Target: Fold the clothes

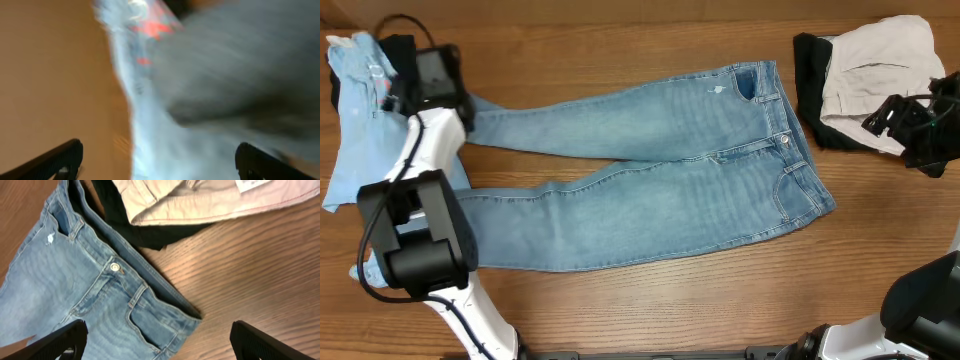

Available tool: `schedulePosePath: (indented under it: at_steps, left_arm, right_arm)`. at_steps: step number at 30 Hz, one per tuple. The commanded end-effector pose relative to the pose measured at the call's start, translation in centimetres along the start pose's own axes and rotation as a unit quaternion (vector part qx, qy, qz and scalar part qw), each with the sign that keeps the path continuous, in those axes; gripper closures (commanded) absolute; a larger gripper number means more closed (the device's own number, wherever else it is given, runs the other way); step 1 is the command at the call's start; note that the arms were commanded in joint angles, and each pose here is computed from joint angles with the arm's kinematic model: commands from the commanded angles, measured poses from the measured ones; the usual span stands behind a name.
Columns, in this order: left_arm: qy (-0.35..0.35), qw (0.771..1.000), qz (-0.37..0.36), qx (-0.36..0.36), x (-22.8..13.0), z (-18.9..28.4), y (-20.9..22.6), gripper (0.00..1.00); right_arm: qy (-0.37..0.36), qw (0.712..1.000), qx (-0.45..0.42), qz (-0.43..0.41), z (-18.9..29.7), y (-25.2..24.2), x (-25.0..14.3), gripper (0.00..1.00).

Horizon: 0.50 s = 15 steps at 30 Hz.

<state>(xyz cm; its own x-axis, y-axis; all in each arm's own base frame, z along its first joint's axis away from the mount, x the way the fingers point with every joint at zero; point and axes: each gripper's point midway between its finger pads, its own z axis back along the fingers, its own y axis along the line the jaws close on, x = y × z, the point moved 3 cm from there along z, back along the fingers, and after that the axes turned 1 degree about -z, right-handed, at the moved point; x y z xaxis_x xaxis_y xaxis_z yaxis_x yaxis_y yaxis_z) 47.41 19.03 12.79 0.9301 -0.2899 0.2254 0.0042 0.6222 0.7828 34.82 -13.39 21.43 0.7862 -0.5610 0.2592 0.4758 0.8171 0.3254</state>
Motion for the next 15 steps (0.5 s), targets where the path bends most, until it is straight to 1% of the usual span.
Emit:
schedulePosePath:
  at_steps: [1, 2, 4, 6, 7, 9, 10, 13, 15]
  left_arm:
    - [-0.012, 0.992, 0.001, -0.128, 0.6, 3.6, -5.5, 0.0]
    - [-0.013, 0.986, 0.01, -0.167, 0.5, 4.2, -6.8, 0.0]
    - [-0.001, 0.97, 0.032, -0.241, 0.2, 5.5, -8.8, 0.0]
    - [0.014, 0.961, 0.052, -0.271, 0.0, 6.2, -8.7, 0.0]
    - [0.014, 0.961, 0.055, -0.269, 0.1, 6.3, -8.2, 0.0]
    - [0.003, 0.971, 0.049, -0.234, 0.9, 6.0, -6.5, 0.0]
    - [-0.013, 0.976, 0.036, -0.214, 1.6, 5.7, -5.8, 0.0]
    - [-0.081, 0.98, -0.018, -0.182, 4.0, 5.5, -4.6, 0.0]
    - [-0.105, 0.978, -0.021, -0.177, 4.8, 5.2, -4.0, 0.0]
  right_arm:
    - [-0.045, 0.999, 0.011, 0.016, 1.3, 1.0, 1.6, 0.07]
    - [-0.054, 0.998, 0.009, 0.021, 1.3, 1.1, 2.0, 0.09]
    - [-0.07, 0.997, 0.0, 0.032, 1.2, 1.4, 2.6, 0.09]
    - [-0.08, 0.996, -0.002, 0.05, 1.0, 2.3, 2.9, 0.09]
    - [-0.082, 0.995, 0.002, 0.061, 0.9, 3.1, 2.9, 0.07]
    - [-0.083, 0.994, 0.008, 0.077, 0.6, 4.3, 2.8, 0.05]
    - [-0.082, 0.993, 0.011, 0.083, 0.4, 4.9, 2.6, 0.04]
    - [-0.069, 0.993, 0.013, 0.09, -0.3, 5.4, 2.3, 0.03]
    - [-0.061, 0.994, 0.011, 0.088, -0.8, 5.3, 2.1, 0.03]
